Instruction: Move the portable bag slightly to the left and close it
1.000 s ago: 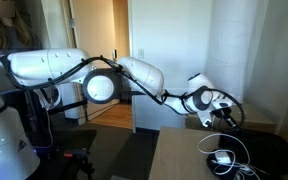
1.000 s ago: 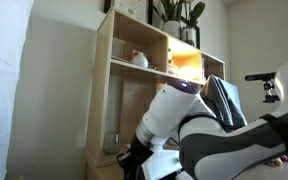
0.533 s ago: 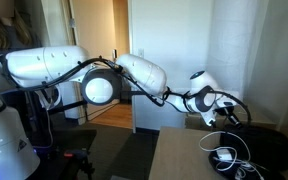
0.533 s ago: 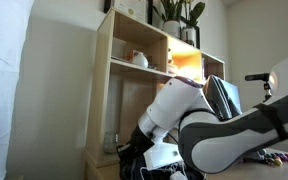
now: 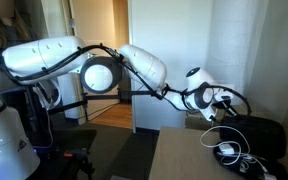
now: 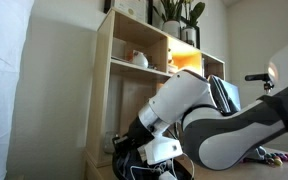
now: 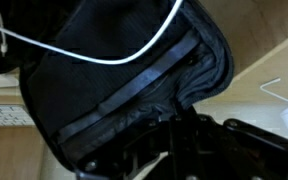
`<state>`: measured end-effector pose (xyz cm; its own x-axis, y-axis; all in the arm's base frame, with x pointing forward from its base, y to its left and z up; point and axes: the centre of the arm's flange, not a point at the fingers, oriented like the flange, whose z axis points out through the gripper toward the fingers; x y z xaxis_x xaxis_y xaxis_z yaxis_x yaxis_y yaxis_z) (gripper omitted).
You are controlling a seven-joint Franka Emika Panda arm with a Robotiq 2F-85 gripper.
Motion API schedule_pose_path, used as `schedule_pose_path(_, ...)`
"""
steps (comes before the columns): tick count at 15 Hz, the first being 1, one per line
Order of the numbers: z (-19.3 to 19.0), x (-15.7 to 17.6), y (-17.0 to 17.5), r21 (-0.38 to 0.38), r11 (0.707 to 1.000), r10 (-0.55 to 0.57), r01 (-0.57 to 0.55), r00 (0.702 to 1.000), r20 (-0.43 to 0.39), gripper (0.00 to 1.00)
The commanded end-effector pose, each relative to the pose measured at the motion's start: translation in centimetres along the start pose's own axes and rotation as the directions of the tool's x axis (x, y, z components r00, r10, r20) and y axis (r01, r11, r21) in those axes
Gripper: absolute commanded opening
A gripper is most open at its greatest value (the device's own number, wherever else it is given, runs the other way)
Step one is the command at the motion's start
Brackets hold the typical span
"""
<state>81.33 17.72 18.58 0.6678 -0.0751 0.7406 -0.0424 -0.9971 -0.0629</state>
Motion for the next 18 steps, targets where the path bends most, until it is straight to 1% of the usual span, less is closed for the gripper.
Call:
schedule_pose_path(1, -7.5, -1.8, 1.3, 0.004, 0.999, -0.032, 0.032, 0.997, -0.072, 0.01)
schedule_pose_path(3, -8.3, -1.4, 2.5, -0.021, 1.000, -0.008, 0.005, 0.992, -0.127, 0.01)
schedule_pose_path(4, -8.7, -1.1, 3.4, -0.072, 0.997, 0.023, -0.036, 0.985, -0.171, 0.01)
schedule_pose_path(5, -9.1, -0.5, 4.6, -0.111, 0.992, 0.041, -0.063, 0.980, -0.194, 0.01)
schedule_pose_path(6, -9.6, 0.0, 5.9, -0.167, 0.981, 0.056, -0.095, 0.973, -0.224, 0.01)
schedule_pose_path(8, -10.4, 1.1, 8.2, -0.248, 0.960, 0.061, -0.130, 0.962, -0.268, 0.01)
schedule_pose_path(10, -11.2, 1.2, 9.7, -0.306, 0.941, 0.053, -0.147, 0.954, -0.295, 0.01)
schedule_pose_path(11, -5.8, 5.9, 9.9, -0.250, 0.959, 0.060, -0.138, 0.954, -0.294, 0.05)
schedule_pose_path(12, -6.3, 5.8, 10.5, -0.279, 0.948, 0.061, -0.151, 0.949, -0.308, 0.05)
schedule_pose_path(13, -6.6, 5.7, 10.6, -0.293, 0.943, 0.063, -0.159, 0.948, -0.313, 0.05)
schedule_pose_path(18, -6.8, 5.0, 10.3, -0.300, 0.940, 0.066, -0.161, 0.951, -0.301, 0.05)
